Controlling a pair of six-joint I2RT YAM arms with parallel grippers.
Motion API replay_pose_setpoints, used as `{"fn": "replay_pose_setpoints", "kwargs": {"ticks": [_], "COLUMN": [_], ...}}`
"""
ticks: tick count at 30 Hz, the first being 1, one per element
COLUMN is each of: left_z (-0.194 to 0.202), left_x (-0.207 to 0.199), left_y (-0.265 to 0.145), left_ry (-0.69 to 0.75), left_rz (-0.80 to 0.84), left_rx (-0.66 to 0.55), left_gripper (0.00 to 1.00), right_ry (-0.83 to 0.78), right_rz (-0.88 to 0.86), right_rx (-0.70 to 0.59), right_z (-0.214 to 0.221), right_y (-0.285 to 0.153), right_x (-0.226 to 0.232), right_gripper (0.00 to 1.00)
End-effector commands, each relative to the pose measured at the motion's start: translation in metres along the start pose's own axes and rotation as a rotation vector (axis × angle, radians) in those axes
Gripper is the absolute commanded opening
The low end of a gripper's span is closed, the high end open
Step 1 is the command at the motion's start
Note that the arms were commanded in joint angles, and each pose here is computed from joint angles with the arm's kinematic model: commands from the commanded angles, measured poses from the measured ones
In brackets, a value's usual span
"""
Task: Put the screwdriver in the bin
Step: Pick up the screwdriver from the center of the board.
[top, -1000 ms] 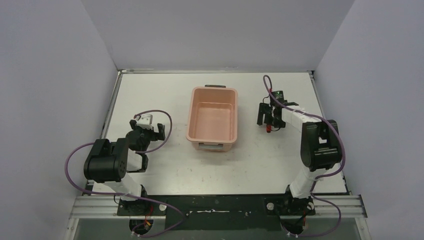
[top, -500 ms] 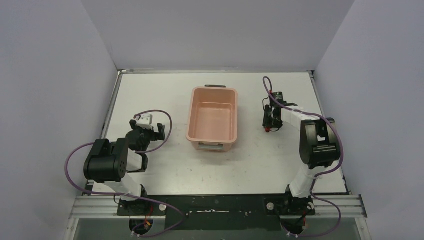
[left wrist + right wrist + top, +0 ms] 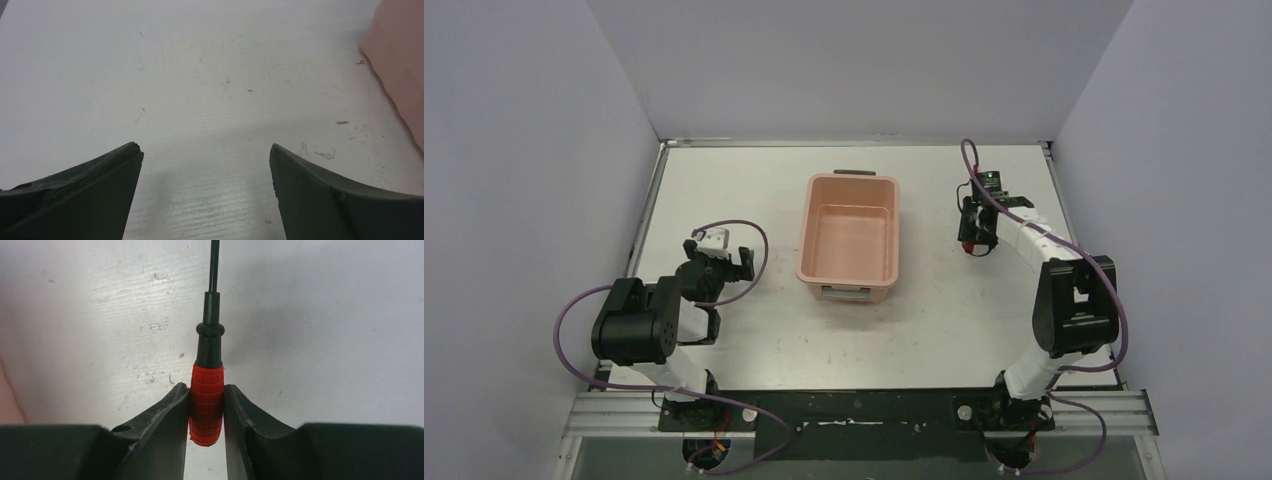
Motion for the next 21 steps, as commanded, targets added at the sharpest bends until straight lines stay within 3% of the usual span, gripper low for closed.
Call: {"fn": "replay_pose_setpoints", "kwargs": {"ticks": [1, 13, 21], "left_z": [-0.016, -0.017, -0.017], "left_x": [0.001, 0.001, 0.001], "left_y": [0.004, 0.005, 0.005], "left_ry": [0.015, 0.015, 0.015], "left_rz": [0.003, 0.003, 0.002], "left_rx": [-0.062, -0.063, -0.065], "left_gripper": [0.97, 0.97, 0.97], "right_ry": [0.027, 0.032, 0.027], "right_rz": [-0.013, -0.103, -0.163], "right_rx": [-0.154, -0.432, -0.454], "right_z": [-0.042, -0.090, -0.091], "right_y": [-0.055, -0.175, -0.202], "right_x": [-0.002, -0.004, 0.002], "right_gripper": [0.11, 0.11, 0.10]}}
Point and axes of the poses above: each gripper's point midway between its finger pads, its own y axis out along the fingers, its own x axis along the line the jaws close on, z = x × y, the point moved 3 cm from there along -y, back along the fingers, and after that the axes turned 3 degrees about y, right-handed, at the moved point
